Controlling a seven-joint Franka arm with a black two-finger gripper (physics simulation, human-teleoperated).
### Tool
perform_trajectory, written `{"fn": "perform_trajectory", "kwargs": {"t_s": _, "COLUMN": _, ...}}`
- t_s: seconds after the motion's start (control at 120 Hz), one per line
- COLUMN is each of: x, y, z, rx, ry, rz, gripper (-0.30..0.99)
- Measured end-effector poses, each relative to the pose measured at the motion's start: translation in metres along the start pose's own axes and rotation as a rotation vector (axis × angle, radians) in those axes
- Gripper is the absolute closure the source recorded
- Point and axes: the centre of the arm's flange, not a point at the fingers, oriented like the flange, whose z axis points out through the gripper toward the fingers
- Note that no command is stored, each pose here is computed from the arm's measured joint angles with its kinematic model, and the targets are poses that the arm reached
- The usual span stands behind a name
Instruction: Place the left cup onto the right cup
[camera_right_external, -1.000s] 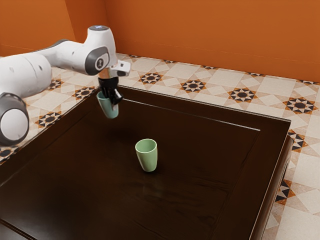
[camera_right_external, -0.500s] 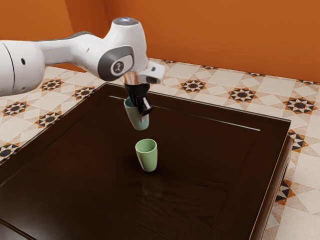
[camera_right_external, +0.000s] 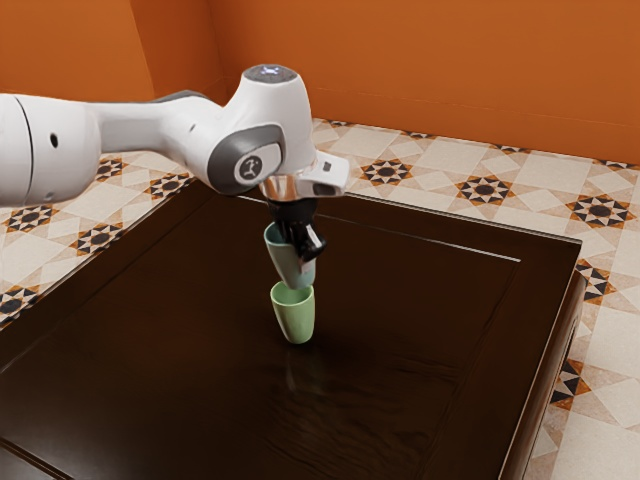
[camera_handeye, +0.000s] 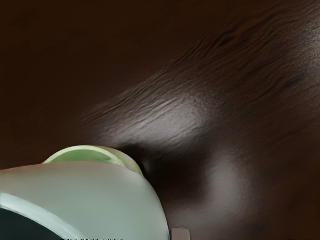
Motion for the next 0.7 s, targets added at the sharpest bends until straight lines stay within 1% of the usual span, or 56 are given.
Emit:
{"fn": "perform_trajectory", "kwargs": {"t_s": 0.233, "x": -0.001, "y": -0.001, "z": 0.006, "rx": -0.001, "ry": -0.005, "rz": -0.036, "gripper": 0.79}}
{"fn": "perform_trajectory", "kwargs": {"t_s": 0.7, "x": 0.002, "y": -0.016, "z": 0.026, "rx": 0.004, "ry": -0.023, "rz": -0.089, "gripper": 0.79}}
